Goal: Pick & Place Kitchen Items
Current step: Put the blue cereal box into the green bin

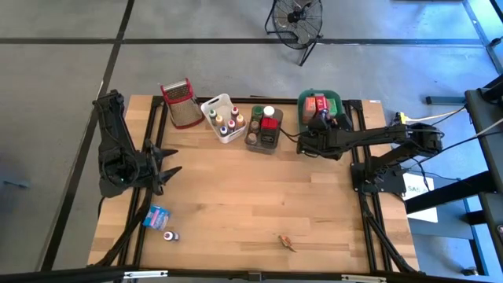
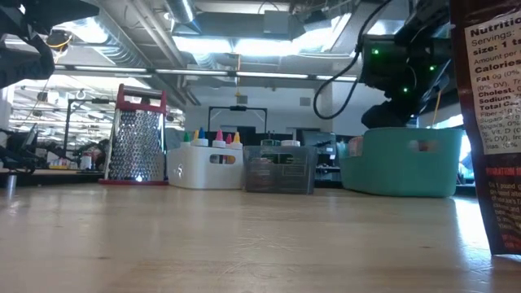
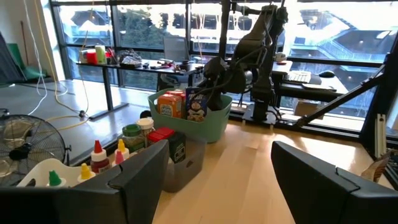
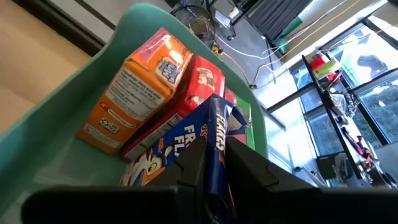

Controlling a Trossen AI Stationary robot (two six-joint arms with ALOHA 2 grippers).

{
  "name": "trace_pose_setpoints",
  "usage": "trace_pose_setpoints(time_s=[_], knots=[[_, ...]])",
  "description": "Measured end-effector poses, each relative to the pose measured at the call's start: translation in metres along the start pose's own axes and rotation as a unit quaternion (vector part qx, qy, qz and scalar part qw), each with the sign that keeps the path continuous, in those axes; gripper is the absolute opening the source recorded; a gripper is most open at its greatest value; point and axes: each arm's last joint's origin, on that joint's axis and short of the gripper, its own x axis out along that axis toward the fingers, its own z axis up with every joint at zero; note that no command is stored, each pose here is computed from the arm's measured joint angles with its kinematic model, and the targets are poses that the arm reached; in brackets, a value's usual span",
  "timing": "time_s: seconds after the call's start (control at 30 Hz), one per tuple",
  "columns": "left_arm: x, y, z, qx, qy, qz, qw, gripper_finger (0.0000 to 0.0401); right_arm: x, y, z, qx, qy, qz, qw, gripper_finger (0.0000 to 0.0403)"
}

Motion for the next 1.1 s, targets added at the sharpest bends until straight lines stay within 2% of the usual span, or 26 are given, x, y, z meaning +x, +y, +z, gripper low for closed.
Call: trace_pose_setpoints(time_s=[0.2, 0.33, 0.47, 0.8, 1.1], knots=[[0.0, 0.0, 0.0, 0.0, 0.0, 0.0, 1.0, 0.0278, 0.001, 0.0, 0.0, -0.004, 0.006, 0.004, 1.0, 0.0062], [0.0, 0.0, 0.0, 0.0, 0.0, 0.0, 1.0, 0.0278, 0.001, 0.001, 0.0, -0.014, 0.014, 0.014, 1.0, 0.008], [0.0, 0.0, 0.0, 0.0, 0.0, 0.0, 1.0, 0.0278, 0.001, 0.001, 0.0, -0.014, 0.017, 0.017, 1.0, 0.0116], [0.0, 0.0, 0.0, 0.0, 0.0, 0.0, 1.0, 0.0278, -0.001, 0.001, 0.005, -0.009, 0.013, 0.02, 1.0, 0.0237], [0.0, 0.0, 0.0, 0.0, 0.0, 0.0, 1.0, 0.0278, -0.025, -0.014, 0.041, -0.019, -0.014, 0.03, 0.999, 0.0286]])
